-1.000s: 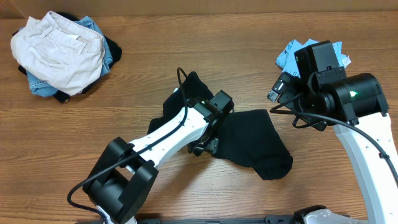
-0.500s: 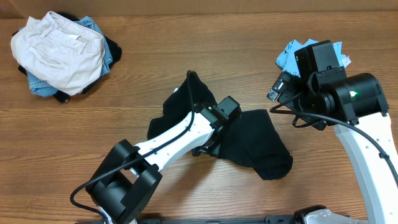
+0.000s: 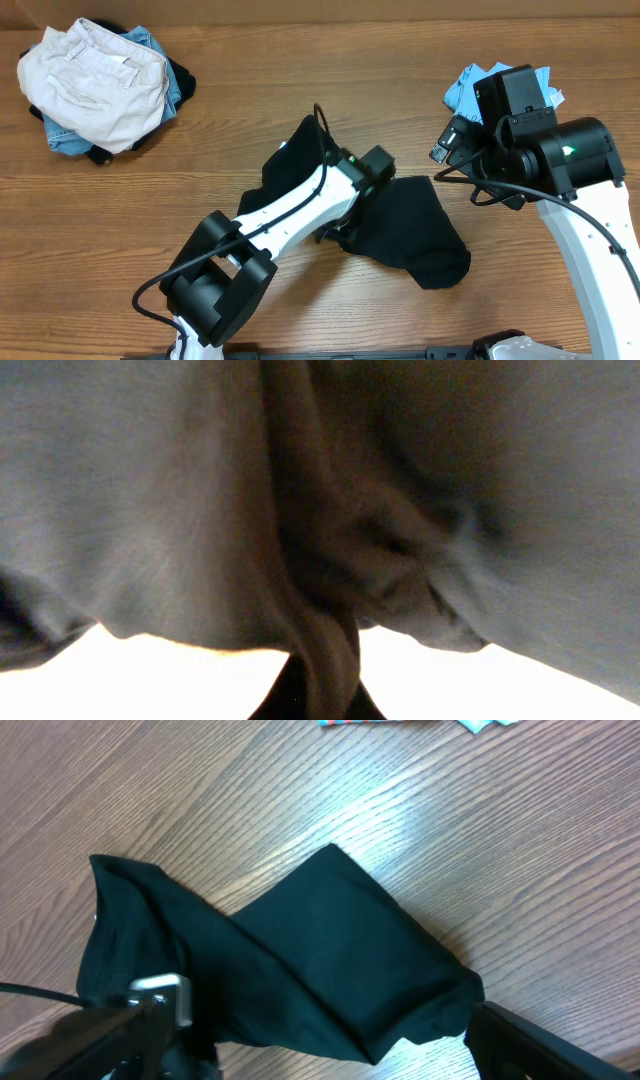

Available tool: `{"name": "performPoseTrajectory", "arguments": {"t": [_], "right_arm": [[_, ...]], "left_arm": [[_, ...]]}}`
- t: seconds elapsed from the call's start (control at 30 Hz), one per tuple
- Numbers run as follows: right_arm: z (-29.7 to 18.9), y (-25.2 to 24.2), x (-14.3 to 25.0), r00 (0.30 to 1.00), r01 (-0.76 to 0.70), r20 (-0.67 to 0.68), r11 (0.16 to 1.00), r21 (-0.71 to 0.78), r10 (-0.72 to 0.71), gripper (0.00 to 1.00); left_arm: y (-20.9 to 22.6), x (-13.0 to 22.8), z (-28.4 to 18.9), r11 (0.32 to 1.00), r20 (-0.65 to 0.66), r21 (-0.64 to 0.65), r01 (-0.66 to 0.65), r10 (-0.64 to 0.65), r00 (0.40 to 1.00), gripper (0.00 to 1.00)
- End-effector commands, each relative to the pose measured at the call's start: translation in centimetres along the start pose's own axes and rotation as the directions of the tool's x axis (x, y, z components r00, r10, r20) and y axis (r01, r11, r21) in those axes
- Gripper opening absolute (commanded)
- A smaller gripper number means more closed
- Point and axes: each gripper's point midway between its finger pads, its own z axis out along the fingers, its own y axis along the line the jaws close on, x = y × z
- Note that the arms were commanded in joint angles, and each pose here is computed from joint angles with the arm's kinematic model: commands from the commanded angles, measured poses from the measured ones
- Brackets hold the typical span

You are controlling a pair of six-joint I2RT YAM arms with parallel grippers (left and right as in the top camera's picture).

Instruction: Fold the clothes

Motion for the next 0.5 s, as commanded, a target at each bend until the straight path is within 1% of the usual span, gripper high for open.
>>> {"name": "performPoseTrajectory", "arguments": {"t": [0.0,0.07,0.1,0.13,0.2,0.23,0.27,0.3,0.37,0.4,0.47], "right_arm": [[-0.1,-0.2,-0.3,1.0,-0.004,0.014,1.0,0.008,0.004,1.0],[-0.1,-0.3,-0.2,1.0,-0.017,0.01,1.0,0.013,0.017,1.0],[-0.1,-0.3,-0.2,0.998,-0.058,0.009,0.998,0.015,0.058,1.0],[-0.1,-0.3,-0.2,0.996,-0.087,0.01,0.996,0.013,0.087,1.0],[-0.1,0.0,-0.1,0.993,-0.122,-0.001,0.993,0.0,0.122,1.0],[-0.1,0.8,0.4,0.99,-0.139,-0.039,0.99,-0.039,0.138,1.0],[0.0,1.6,0.8,0.988,-0.141,-0.071,0.987,-0.076,0.136,1.0],[0.2,2.3,1.2,0.986,-0.143,-0.1,0.984,-0.108,0.132,1.0],[1.0,3.6,2.1,0.98,-0.148,-0.16,0.975,-0.165,0.122,1.0],[2.0,4.6,3.0,0.965,-0.185,-0.222,0.962,-0.2,0.139,1.0],[3.5,5.9,4.7,0.937,-0.232,-0.314,0.942,-0.244,0.15,1.0]], "left_arm": [[-0.4,-3.6,-6.5,0.997,0.164,0.071,0.023,-0.034,0.986,0.04],[0.3,-5.2,-10.9,0.99,0.263,0.13,0.048,-0.081,0.961,0.04],[1.4,-6.1,-13.3,0.984,0.31,0.16,0.073,-0.12,0.943,0.04],[3.9,-6.9,-16.3,0.974,0.362,0.188,0.125,-0.187,0.913,0.04],[8.6,-7.2,-20.5,0.947,0.422,0.239,0.214,-0.3,0.856,0.04],[11.2,-7.0,-22.4,0.929,0.449,0.263,0.26,-0.357,0.819,0.04],[14.2,-6.4,-24.6,0.904,0.481,0.29,0.313,-0.42,0.77,0.04],[16.5,-5.7,-26.3,0.887,0.511,0.308,0.343,-0.459,0.727,0.04],[19.0,-4.7,-28.2,0.864,0.545,0.332,0.379,-0.504,0.67,0.04],[21.1,-3.3,-29.6,0.841,0.567,0.351,0.413,-0.542,0.621,0.04],[22.7,-2.1,-30.2,0.82,0.575,0.359,0.445,-0.57,0.587,0.04]]}}
